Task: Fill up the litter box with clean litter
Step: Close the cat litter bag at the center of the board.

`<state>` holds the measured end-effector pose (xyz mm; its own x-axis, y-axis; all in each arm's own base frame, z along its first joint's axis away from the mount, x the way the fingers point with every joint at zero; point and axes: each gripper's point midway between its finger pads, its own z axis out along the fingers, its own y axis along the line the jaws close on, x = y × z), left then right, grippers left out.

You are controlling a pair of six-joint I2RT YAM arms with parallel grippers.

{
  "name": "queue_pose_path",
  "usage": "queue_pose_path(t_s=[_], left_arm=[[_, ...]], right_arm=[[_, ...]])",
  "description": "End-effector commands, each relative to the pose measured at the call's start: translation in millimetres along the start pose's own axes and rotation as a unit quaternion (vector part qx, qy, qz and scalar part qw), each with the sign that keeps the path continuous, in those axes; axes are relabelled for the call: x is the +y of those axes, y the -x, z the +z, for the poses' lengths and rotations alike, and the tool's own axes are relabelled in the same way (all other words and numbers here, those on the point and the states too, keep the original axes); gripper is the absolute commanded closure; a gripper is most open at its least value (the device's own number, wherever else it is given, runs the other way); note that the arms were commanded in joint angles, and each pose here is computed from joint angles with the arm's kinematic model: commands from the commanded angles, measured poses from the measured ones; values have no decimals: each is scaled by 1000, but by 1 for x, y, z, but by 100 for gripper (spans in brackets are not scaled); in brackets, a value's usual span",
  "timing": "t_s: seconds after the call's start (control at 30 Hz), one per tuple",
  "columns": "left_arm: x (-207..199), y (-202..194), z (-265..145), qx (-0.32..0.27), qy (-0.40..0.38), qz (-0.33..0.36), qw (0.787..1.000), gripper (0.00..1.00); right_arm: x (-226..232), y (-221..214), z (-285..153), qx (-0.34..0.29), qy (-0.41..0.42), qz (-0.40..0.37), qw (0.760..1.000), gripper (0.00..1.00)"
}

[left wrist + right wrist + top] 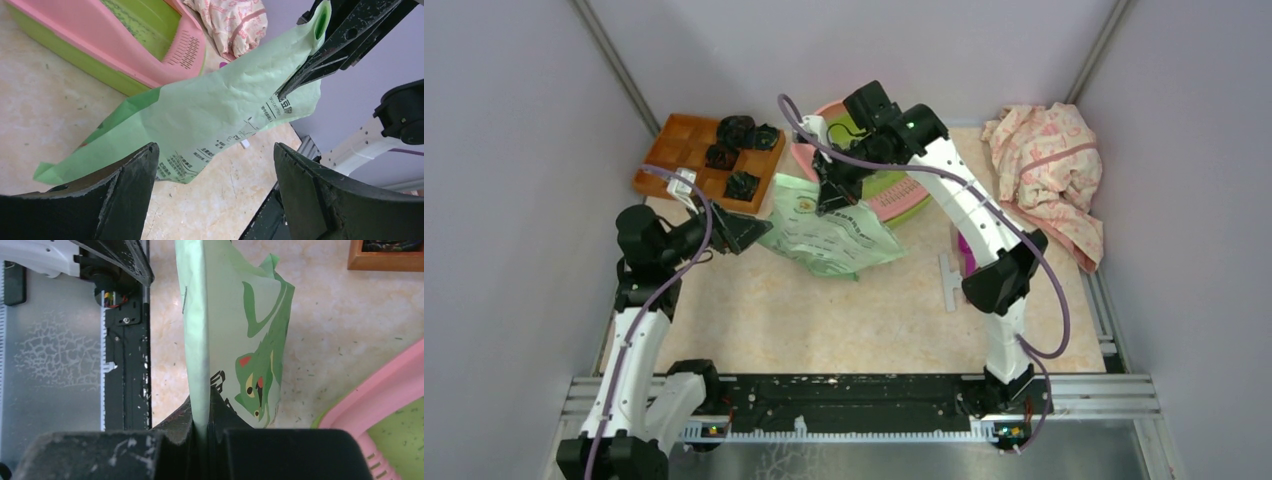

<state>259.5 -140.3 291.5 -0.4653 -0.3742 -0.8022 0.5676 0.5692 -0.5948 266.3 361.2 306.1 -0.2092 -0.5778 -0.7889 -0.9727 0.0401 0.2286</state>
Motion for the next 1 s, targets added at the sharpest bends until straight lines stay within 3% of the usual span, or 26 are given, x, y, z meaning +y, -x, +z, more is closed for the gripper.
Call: queue_pose_path(t_s=[0.0, 0.27, 0.5, 0.8, 0.97], left_arm=[[-27, 11, -1, 8, -68, 69, 995, 10], [-36, 14, 0, 14, -88, 111, 990, 10], [-52, -9, 10, 60, -144, 115, 981, 10], [-41, -23, 31, 75, -132, 110, 982, 12], [-25, -17, 37, 71, -82, 128, 986, 13]], right_arm=[[34, 37, -14, -75, 79, -56, 993, 100], [38, 29, -10, -67, 99, -48, 992, 100], [41, 29, -5, -71, 121, -46, 989, 100], [49, 29, -3, -77, 147, -50, 985, 100], [51, 26, -3, -73, 151, -48, 985, 100]])
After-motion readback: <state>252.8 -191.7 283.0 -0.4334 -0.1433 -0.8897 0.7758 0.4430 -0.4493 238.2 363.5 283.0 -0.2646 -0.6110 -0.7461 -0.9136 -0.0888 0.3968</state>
